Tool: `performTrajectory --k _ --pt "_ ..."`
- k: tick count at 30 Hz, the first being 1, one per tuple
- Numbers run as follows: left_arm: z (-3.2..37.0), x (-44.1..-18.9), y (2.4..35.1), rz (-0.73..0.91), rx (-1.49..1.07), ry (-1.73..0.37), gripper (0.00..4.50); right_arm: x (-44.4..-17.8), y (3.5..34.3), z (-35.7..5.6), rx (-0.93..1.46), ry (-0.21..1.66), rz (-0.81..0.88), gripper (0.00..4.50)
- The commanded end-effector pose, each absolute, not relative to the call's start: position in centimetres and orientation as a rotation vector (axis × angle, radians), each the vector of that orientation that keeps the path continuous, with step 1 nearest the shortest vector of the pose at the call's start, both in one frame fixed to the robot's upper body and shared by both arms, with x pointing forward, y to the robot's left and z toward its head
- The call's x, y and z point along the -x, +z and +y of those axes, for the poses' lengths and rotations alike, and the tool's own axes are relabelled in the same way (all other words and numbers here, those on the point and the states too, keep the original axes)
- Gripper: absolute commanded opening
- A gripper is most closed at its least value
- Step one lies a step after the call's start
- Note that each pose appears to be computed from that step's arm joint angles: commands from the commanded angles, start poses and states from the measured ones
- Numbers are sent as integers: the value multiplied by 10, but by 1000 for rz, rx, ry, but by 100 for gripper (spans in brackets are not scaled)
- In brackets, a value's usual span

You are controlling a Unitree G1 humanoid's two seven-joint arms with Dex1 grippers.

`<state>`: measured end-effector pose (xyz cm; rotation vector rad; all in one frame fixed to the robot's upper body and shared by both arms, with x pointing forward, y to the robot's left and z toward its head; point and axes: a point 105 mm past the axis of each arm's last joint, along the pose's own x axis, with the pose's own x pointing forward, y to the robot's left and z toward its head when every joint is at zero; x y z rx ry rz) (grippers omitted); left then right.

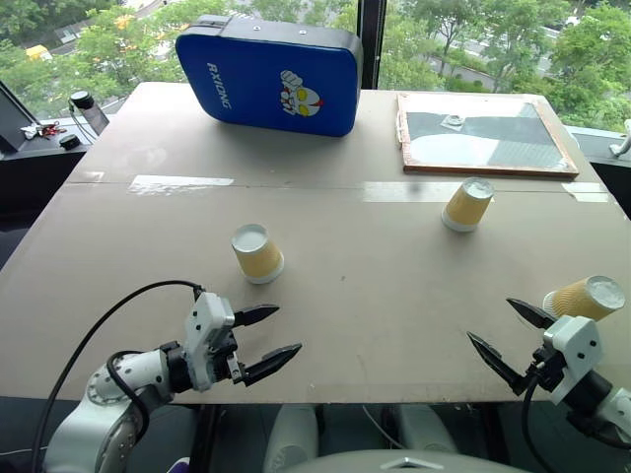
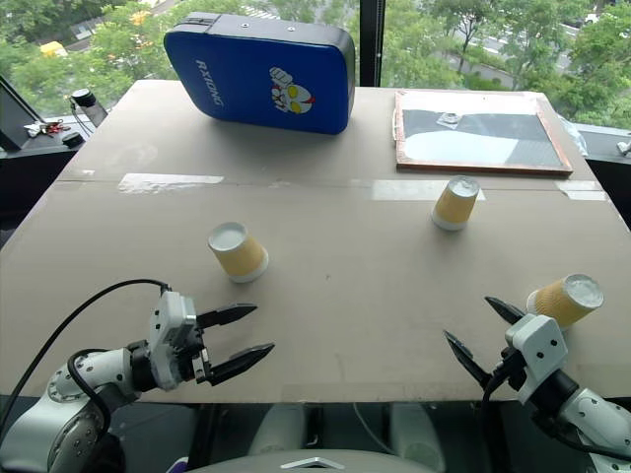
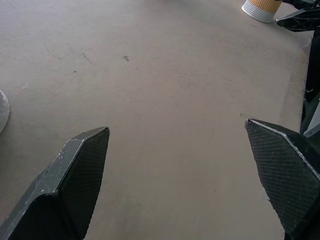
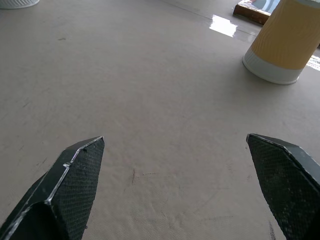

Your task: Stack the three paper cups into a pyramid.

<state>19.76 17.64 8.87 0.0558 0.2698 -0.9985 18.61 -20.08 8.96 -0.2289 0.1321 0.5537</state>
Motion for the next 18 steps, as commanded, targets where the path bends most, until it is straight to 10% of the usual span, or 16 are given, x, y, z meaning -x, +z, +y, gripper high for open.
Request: performTrajectory --k 1,18 --pt "163 -199 102 210 -44 -1040 447 -191 99 -195 246 526 69 450" --pt "125 -193 158 60 -21 -1341 447 -220 162 -291 440 -283 -142 450"
